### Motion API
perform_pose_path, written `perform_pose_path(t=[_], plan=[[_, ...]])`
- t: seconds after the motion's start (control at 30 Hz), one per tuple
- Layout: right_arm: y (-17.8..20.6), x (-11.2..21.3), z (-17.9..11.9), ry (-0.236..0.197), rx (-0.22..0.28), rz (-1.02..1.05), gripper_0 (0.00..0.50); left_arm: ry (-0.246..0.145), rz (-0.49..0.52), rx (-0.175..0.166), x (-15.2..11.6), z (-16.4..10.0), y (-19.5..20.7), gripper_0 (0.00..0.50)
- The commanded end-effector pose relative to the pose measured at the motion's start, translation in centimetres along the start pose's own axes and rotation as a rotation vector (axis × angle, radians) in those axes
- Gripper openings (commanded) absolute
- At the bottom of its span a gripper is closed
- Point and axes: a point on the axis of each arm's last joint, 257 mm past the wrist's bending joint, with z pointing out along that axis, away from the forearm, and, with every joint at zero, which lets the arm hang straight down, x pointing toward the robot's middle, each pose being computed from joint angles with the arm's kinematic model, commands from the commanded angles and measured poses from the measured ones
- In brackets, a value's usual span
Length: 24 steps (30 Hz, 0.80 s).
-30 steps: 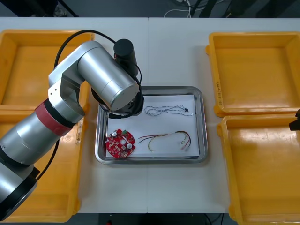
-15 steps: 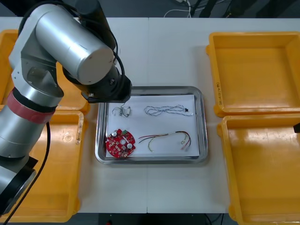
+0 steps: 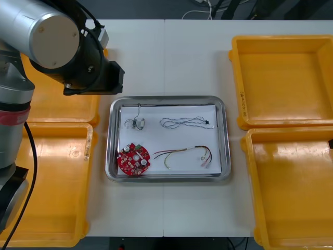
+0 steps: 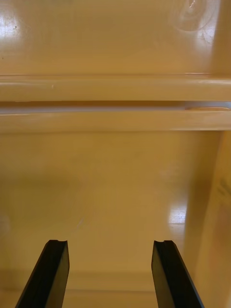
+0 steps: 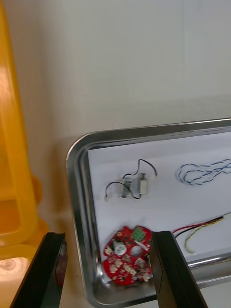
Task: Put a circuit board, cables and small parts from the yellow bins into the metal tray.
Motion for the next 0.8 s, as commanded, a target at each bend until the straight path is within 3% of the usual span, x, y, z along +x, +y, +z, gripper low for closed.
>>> perform_pose_path(t=[0.03,0.43,0.8], plan=[[-0.7,-1.7,-1.1,-0.064,0.013,0.04,0.5,-0.032,0.07,-0.044,-0.1,-1.6,4.1,0.5],[0.0,-2.1,-0.5,-0.081,-0.007,0.116,0.5,-0.074,0.124,-0.056,-0.5,-3.9,9.1,0.5],[-0.1,-2.7,-0.5,-0.109,0.0,0.11,0.5,-0.055,0.167,-0.09,1.6,-4.3,13.2,0.5]])
